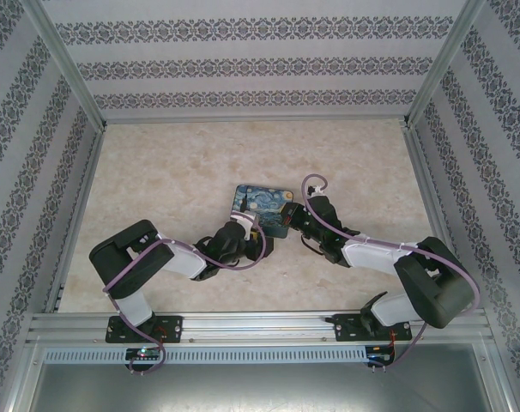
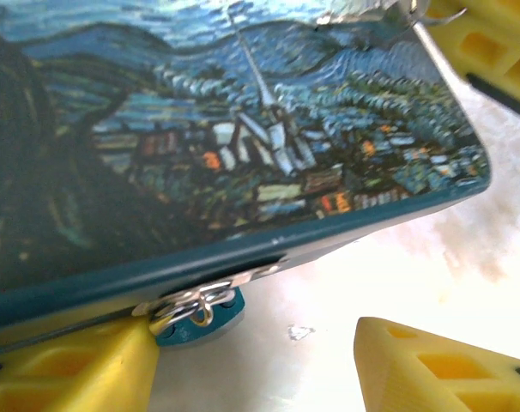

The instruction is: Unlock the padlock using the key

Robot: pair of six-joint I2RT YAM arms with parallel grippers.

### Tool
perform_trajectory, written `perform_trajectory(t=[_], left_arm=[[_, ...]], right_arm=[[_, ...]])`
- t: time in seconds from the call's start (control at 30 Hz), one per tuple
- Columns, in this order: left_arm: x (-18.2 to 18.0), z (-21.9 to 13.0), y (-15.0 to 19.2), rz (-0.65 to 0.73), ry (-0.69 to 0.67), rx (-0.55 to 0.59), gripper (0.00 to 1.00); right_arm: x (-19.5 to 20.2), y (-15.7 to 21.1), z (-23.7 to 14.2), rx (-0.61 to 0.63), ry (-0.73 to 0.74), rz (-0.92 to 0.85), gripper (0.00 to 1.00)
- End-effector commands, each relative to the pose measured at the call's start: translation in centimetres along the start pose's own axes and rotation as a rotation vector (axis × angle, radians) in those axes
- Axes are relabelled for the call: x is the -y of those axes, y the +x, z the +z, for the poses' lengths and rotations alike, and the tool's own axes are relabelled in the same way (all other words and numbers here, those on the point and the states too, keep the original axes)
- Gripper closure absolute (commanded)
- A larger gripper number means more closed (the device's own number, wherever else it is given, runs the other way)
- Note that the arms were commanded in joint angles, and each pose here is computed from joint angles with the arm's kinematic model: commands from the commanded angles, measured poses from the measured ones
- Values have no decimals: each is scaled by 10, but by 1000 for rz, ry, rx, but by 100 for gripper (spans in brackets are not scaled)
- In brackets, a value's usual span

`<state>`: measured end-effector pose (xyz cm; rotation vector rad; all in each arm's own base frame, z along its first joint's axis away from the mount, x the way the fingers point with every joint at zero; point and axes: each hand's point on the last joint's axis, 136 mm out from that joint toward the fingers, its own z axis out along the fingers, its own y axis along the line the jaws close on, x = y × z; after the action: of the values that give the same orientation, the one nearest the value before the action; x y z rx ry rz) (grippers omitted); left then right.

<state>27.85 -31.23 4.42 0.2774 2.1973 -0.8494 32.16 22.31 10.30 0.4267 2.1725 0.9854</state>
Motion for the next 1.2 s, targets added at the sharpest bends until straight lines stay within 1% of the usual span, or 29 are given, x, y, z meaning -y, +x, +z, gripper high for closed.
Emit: perform_trajectory(t=[0.0, 0.13, 0.4, 0.6, 0.8, 1.07, 1.17], left_arm=[[21, -3, -11, -57, 88, 53, 38], [21, 1, -13, -68, 85, 50, 38], [16, 12, -5, -87, 69, 30, 38], [13, 16, -3, -141, 79, 49, 39], [9, 11, -8, -198, 73, 94, 49], [10, 11, -12, -258, 91, 123, 57], [8, 13, -11, -259, 80, 118, 57]], right_arm=[[2, 0, 1, 4, -9, 16, 100], [2, 0, 1, 5, -10, 18, 100], [3, 0, 0, 7, -11, 22, 100], [2, 0, -1, 9, -14, 23, 100], [2, -1, -1, 11, -14, 22, 100], [4, -1, -1, 11, -12, 25, 100], [4, -1, -1, 12, -12, 26, 100]])
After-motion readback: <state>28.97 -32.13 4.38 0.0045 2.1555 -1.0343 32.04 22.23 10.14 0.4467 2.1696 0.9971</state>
